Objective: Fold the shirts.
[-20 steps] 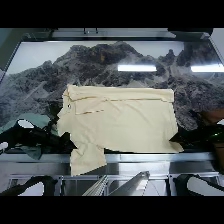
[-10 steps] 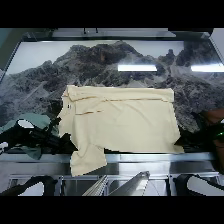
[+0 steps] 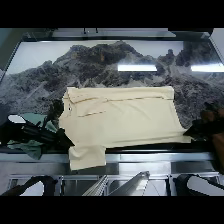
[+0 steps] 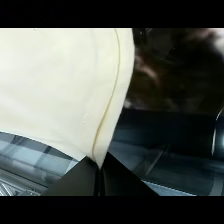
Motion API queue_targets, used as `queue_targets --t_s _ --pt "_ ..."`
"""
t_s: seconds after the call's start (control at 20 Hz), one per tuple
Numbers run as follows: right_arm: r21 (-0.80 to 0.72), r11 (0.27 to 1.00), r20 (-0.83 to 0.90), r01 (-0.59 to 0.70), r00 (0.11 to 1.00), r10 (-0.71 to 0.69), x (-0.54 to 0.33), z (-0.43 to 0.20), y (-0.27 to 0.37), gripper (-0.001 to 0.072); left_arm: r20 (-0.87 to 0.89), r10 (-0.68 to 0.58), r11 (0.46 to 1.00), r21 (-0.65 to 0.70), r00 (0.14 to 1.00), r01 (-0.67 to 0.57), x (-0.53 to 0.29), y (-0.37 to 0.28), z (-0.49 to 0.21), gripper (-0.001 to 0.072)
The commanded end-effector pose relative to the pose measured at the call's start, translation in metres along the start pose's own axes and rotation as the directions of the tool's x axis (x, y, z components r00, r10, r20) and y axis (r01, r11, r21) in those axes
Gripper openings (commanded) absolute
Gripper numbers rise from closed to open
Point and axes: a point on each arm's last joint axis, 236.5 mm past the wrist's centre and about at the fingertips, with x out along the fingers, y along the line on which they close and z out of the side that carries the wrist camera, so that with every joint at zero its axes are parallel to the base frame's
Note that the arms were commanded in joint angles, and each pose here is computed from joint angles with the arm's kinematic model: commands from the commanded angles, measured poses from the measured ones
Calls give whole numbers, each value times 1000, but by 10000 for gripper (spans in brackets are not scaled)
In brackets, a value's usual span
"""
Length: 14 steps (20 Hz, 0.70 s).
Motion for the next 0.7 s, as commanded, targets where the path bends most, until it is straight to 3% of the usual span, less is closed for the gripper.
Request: queue_targets --t_s 0.0,0.35,0.65 --pt "26 1000 67 17 998 -19 -17 17 -8 13 58 -29 1000 -6 998 30 -27 -8 2 28" --pt "-22 993 200 -113 973 115 -26 51 24 13 137 -21 999 30 990 17 -48 -17 26 27" --pt "-94 973 518 -210 825 228 -61 133 58 13 290 -16 992 121 957 -20 -114 -53 114 28"
